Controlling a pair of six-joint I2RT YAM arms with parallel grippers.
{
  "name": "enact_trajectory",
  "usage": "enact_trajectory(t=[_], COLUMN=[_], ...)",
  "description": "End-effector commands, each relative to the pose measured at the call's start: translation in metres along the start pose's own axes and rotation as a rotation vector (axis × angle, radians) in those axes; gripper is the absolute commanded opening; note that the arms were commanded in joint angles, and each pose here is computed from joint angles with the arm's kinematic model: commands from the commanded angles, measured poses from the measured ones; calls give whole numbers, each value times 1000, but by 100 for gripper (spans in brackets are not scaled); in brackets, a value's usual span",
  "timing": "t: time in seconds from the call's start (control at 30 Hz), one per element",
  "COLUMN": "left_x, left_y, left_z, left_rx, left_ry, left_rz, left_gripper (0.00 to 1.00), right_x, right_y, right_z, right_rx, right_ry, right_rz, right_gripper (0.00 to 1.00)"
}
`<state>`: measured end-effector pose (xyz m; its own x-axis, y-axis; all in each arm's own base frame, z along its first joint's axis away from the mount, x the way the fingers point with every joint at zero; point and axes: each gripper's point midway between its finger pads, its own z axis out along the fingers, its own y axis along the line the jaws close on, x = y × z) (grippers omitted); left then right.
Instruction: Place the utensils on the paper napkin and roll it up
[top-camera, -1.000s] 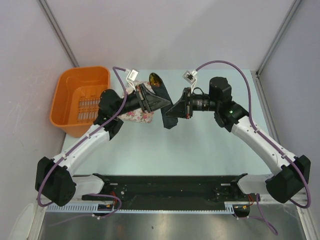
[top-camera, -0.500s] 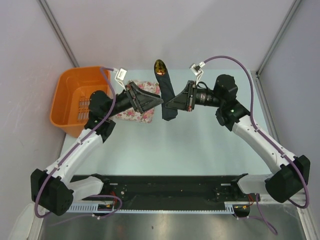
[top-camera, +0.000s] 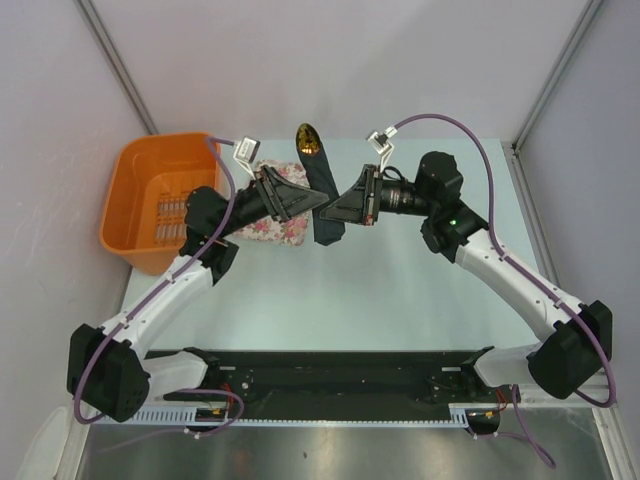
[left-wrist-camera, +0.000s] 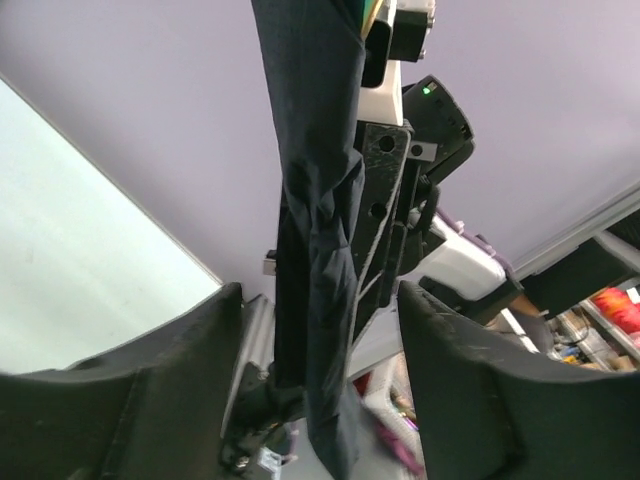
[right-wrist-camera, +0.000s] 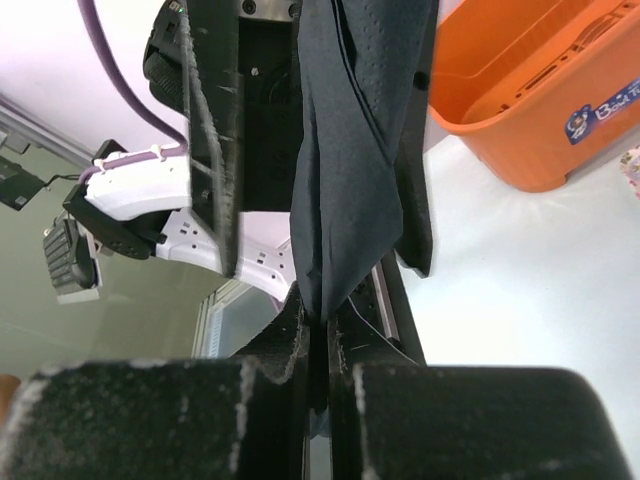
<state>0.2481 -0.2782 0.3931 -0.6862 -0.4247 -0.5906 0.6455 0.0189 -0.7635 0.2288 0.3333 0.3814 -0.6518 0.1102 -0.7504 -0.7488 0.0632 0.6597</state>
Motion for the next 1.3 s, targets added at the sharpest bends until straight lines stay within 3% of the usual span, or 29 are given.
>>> enact_trajectory(t=[0.0,0.27,0.37,0.4,0.67,0.87,0.9,1.07,1.27], left_x=[-3,-2,-1,-1,4,-3,-4,-9,-18], left_y=[-6,-4,-4,-4,15,16,16,16,25], left_z=[2,3,3,3,-1,-7,-8,-13,-24], left_rx=[35,25,22,21,-88,-86,-85,-94,-136], left_ry=[-25,-20,-15,-9,47,38,35,35,51], left_rz=[-23,-45,-38,-23,39,64,74,107,171], left_gripper=[57,25,10,0,0,0,0,0,0], right_x=[-14,-14,-13,-13,-7,-4,-4,-8,-11], right_y=[13,4,2,2,-5,-6,-6,-11,-18], right_z=[3,3,3,3,1,-1,-2,-7,-15], right_rx=[-27,11,24,27,59,66,68,90,126], right_ry=[-51,-65,-60,-61,-34,-18,-17,-19,-15], right_rz=[-93,-111,-114,-119,-144,-151,-154,-146,-154], right_gripper=[0,0,0,0,2,25,35,56,74])
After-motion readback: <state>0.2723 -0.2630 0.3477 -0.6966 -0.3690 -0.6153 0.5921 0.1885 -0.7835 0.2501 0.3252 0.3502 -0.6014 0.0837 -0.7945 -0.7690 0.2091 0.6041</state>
